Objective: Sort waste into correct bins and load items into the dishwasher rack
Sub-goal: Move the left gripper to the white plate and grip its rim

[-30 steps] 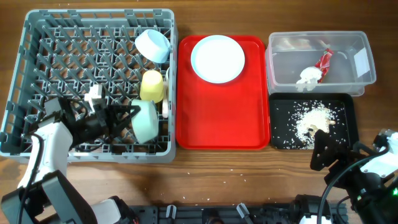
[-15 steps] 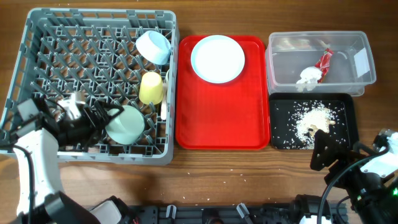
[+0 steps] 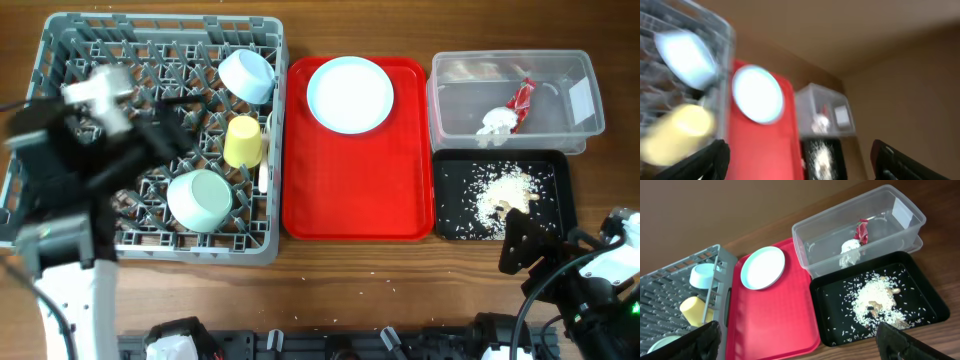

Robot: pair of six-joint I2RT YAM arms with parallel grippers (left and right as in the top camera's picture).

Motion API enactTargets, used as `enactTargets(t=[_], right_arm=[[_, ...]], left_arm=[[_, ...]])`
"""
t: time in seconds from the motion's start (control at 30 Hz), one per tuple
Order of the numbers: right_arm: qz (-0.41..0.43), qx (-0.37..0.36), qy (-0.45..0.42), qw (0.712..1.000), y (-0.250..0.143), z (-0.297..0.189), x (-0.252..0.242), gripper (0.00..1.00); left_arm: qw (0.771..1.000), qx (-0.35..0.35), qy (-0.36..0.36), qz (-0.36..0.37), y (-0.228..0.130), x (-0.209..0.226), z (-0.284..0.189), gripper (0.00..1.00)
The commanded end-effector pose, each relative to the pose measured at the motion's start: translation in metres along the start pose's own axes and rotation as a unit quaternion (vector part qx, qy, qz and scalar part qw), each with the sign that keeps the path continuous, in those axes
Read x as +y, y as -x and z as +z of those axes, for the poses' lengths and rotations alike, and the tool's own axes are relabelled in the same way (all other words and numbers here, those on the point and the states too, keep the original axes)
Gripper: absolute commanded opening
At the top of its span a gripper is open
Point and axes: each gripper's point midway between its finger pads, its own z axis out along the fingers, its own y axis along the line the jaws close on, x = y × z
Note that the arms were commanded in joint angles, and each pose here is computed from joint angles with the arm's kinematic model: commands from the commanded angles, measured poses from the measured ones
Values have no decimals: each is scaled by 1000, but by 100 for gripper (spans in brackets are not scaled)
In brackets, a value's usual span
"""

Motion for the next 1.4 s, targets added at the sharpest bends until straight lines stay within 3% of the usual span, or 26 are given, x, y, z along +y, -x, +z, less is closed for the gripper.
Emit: enactTargets(t=[0.0,0.17,0.2,0.23,0.27,0.33,0.5,0.67,0.83,0.9,0.97,1.07,1.17,1.23,1.27,1.3,1.37], right_arm=[[4,-2,4,1000,1,-1,2,100],[4,-2,4,1000,1,-1,2,100],[4,-2,4,1000,1,-1,2,100],[4,-2,4,1000,1,-1,1,100],[4,-2,4,1000,1,-1,2,99],[4,-2,4,1000,1,-1,2,100],[4,-2,4,1000,1,-1,2,100],[4,-2,4,1000,1,-1,2,100],[4,-2,4,1000,1,-1,1,100],[4,-2,4,1000,1,-1,2,100],[4,-2,4,1000,1,-1,2,100],[4,-2,4,1000,1,-1,1,100],[4,-2,4,1000,1,-1,2,100],[4,-2,4,1000,1,-1,1,100],[4,-2,4,1000,1,-1,2,100],[4,-2,4,1000,1,-1,2,100],[4,-2,4,1000,1,-1,2,100]], left_arm=[[997,29,59,30,-8,-40,57,91],[960,146,146,187,-58,-81,190,93],[950,176,153,208,-79,-73,221,82],[942,197,164,218,-97,-60,250,33],[935,210,176,223,-117,-41,280,9],[929,230,197,214,-148,-1,323,4],[918,264,233,185,-188,63,360,4],[898,314,248,184,-218,69,347,4],[844,479,216,111,-285,53,291,4],[827,525,178,92,-296,37,274,4],[830,527,165,85,-289,20,263,4],[862,458,169,133,-246,-5,257,4],[878,342,266,201,-183,5,247,6],[873,295,326,211,-152,23,238,24],[871,295,333,206,-147,32,238,40],[869,297,342,201,-143,41,238,45],[859,310,351,207,-141,61,241,47]])
